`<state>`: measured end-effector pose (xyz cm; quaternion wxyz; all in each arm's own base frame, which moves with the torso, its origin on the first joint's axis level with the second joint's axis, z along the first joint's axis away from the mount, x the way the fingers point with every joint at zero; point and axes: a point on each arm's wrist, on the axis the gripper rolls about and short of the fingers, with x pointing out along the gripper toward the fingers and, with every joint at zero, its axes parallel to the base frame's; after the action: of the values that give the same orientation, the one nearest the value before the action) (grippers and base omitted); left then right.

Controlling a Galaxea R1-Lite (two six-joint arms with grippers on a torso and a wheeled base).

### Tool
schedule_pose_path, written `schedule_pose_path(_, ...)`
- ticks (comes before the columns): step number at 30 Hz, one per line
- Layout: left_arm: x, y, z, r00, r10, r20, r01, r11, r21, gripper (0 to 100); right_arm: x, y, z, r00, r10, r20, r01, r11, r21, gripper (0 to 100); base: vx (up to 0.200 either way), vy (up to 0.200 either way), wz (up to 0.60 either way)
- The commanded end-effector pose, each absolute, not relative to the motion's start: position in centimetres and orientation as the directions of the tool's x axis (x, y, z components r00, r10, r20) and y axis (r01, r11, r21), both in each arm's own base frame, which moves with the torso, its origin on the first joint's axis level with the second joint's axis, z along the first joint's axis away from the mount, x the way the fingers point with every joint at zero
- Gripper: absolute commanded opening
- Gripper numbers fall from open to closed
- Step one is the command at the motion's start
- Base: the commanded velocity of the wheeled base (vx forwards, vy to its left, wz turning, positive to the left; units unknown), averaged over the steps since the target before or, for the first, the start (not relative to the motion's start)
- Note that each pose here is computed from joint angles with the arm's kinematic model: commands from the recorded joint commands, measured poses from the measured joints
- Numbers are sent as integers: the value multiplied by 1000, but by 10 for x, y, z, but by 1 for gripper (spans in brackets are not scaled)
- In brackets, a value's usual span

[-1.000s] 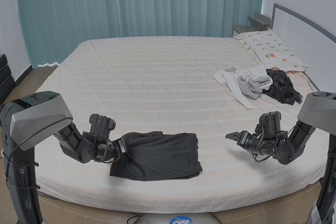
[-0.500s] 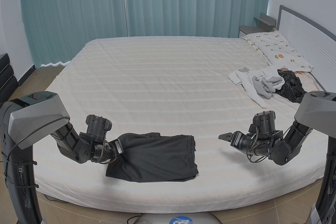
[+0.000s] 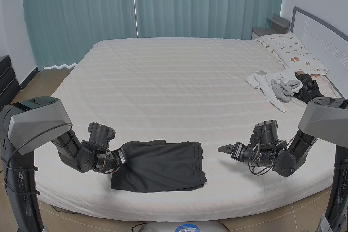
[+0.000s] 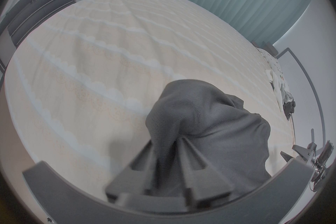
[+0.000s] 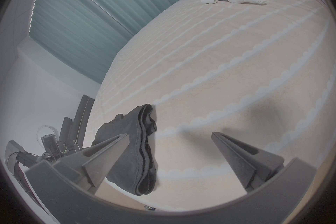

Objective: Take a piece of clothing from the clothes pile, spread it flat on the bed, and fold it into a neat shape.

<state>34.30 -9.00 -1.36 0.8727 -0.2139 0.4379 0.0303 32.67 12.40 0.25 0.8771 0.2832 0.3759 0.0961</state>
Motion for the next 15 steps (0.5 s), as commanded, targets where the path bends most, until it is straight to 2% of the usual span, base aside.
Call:
schedule_pose_path(1,339,-90,-15,605,-133,-785,-242,909,-340,100,321,134,0,682,402,-611,30,820,572,100,0,0,0)
schedule_pose_path(4,334,-88,-9,612,-132,-779,-241,908,-344,100,316,145,-1,667,425,-612,20,811,584,100,0,0,0)
schedule_pose_path(9,345,-70,16,683,-114,-722,-258,887,-384,100,306,161,-7,629,456,-630,5,808,590,100,0,0,0)
schedule_pose_path(12,363,-66,21,714,-107,-692,-257,879,-401,100,302,167,-12,613,463,-640,-4,812,584,100,0,0,0)
schedule_pose_path(15,376,-68,10,712,-110,-694,-256,879,-402,100,300,169,-14,605,468,-644,-8,812,583,100,0,0,0)
